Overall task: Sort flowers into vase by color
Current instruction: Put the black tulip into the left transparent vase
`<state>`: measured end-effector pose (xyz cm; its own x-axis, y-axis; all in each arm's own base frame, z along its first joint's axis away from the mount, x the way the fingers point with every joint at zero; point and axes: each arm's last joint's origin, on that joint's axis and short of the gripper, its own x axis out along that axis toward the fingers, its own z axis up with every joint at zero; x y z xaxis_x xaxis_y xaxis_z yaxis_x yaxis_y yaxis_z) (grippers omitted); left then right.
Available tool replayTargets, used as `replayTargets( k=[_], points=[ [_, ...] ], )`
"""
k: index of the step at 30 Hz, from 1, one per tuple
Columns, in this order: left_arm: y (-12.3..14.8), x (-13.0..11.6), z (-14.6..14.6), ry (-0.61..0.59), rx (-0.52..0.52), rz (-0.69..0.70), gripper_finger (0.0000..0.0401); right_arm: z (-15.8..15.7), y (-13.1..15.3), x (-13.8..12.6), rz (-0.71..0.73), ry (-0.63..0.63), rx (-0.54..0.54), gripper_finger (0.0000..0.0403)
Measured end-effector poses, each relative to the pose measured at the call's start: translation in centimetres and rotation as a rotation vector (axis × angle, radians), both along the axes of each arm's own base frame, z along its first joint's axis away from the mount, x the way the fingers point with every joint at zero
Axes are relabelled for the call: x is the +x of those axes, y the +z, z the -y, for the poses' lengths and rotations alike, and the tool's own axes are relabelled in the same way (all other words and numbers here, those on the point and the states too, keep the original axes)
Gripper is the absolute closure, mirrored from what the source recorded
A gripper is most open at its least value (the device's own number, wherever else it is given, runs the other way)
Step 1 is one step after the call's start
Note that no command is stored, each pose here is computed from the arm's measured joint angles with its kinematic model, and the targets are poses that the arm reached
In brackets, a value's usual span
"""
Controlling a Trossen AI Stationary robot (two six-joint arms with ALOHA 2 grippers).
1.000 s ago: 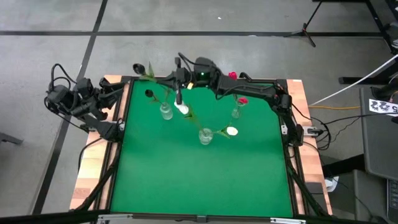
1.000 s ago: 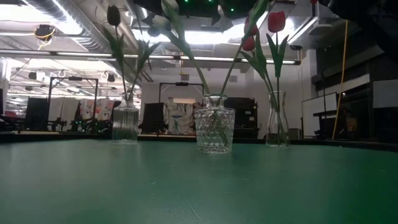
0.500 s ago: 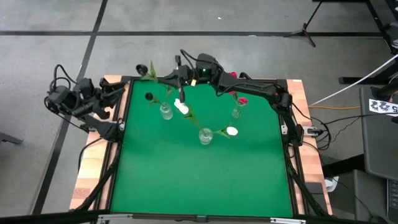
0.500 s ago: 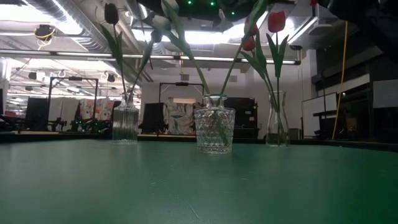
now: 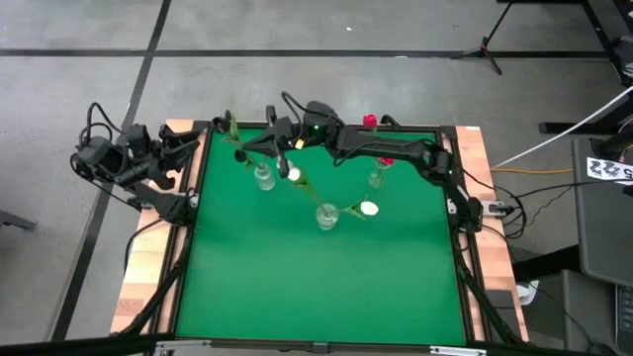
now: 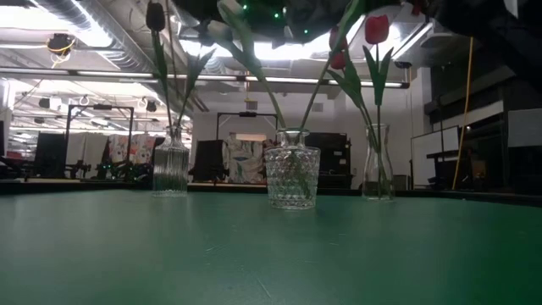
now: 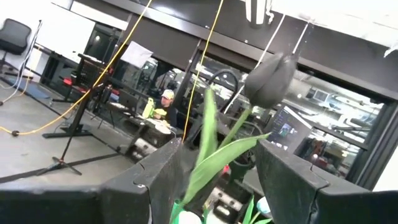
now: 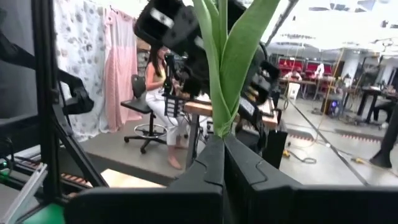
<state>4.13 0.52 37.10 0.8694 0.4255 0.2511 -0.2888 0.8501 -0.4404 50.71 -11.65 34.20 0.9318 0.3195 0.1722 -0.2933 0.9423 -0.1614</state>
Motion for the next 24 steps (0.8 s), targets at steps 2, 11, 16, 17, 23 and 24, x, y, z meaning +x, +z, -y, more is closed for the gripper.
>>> replayTargets(
  k=[2, 11, 16, 17, 23, 24],
  points=[
    [0.0, 0.0, 0.0, 0.000, 0.000, 0.000, 0.0201, 0.1, -0.5, 0.2, -0.009, -0.006, 0.003, 0.0403],
    [0.0, 0.0, 0.0, 0.000, 0.002, -0.002, 0.0201, 0.2, -0.6, 0.3, 0.018, -0.021, -0.061, 0.0403],
    [0.0, 0.0, 0.0, 0.006, 0.003, -0.005, 0.0201, 0.7, -0.8, 0.1, 0.046, -0.017, -0.081, 0.0403],
    [0.0, 0.0, 0.0, 0.006, 0.004, -0.008, 0.0201, 0.8, -0.9, 0.0, 0.063, -0.006, -0.071, 0.0403],
    [-0.3, 0.1, 0.0, 0.012, 0.009, -0.030, 0.0201, 2.4, -1.1, -0.6, 0.088, -0.035, -0.011, 0.0403],
    [-0.3, 0.1, 0.0, 0.013, 0.008, -0.029, 0.0201, 2.4, -1.1, -0.6, 0.084, -0.035, -0.009, 0.0403]
  ],
)
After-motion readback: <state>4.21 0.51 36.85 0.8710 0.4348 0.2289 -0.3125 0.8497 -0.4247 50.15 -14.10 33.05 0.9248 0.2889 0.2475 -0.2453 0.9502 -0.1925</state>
